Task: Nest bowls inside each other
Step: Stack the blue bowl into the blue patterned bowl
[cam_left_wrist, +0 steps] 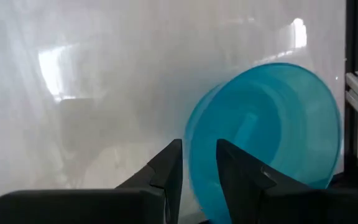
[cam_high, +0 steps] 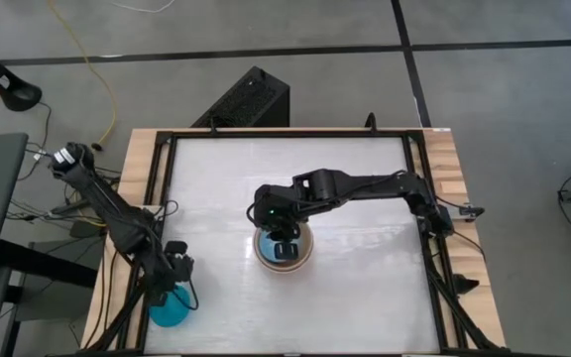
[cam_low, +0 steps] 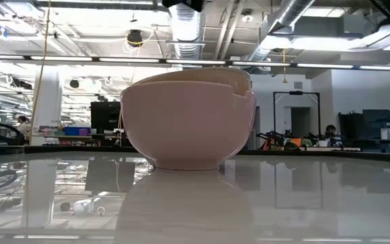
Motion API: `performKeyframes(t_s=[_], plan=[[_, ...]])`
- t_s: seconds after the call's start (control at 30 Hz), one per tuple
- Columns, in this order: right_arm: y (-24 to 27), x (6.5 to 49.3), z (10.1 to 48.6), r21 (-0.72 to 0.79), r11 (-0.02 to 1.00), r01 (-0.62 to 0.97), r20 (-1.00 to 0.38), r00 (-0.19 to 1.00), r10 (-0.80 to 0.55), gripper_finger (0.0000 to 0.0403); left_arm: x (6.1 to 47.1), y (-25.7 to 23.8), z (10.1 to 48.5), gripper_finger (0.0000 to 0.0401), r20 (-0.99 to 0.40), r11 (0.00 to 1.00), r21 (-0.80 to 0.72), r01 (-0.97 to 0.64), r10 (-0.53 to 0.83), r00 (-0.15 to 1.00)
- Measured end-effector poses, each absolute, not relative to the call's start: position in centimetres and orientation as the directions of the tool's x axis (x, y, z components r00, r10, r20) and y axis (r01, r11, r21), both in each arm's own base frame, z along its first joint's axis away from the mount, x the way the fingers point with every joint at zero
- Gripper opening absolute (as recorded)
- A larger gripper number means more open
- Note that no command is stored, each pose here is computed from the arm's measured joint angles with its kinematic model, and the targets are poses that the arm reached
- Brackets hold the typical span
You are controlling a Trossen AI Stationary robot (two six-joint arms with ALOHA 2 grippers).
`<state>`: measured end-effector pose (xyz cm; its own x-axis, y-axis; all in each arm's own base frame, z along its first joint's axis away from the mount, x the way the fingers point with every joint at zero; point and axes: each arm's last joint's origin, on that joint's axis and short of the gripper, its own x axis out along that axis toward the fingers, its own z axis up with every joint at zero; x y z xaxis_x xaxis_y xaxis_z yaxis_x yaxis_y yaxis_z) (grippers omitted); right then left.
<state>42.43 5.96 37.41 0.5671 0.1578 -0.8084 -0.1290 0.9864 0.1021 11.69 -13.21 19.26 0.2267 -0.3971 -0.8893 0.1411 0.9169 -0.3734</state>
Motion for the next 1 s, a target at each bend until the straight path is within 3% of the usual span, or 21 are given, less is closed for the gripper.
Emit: performKeyframes(t_s=[0.3,0.43,0.63,0.7,0.83,1.0], plan=[[5.7,42.5,37.4,0.095,0.987,-0.133,-0.808,0.569,0.155,0.0111,12.6,-15.0,16.1,0.0086,-0.949,0.962,-0.258,0.087,-0.269,0.164],[5.7,42.5,37.4,0.095,0.987,-0.133,-0.808,0.569,0.155,0.0111,12.9,-15.4,15.7,0.0084,-0.946,0.96,-0.266,0.082,-0.277,0.171],[5.7,42.5,37.4,0.096,0.987,-0.133,-0.808,0.568,0.155,0.0111,12.8,-15.2,15.7,0.0013,-0.952,0.965,-0.255,0.058,-0.261,0.16],[5.7,42.5,37.4,0.096,0.987,-0.132,-0.809,0.568,0.155,0.0111,12.8,-14.9,15.8,0.0006,-0.956,0.969,-0.246,0.018,-0.246,0.162],[5.7,42.4,37.4,0.096,0.987,-0.132,-0.81,0.566,0.154,0.0111,13.0,-13.8,17.1,0.0001,-0.939,0.963,-0.264,-0.054,-0.244,0.244],[5.7,42.4,37.4,0.097,0.987,-0.129,-0.813,0.561,0.154,0.0111,12.9,-10.7,19.9,0.0,-0.874,0.942,-0.282,-0.181,-0.175,0.453]])
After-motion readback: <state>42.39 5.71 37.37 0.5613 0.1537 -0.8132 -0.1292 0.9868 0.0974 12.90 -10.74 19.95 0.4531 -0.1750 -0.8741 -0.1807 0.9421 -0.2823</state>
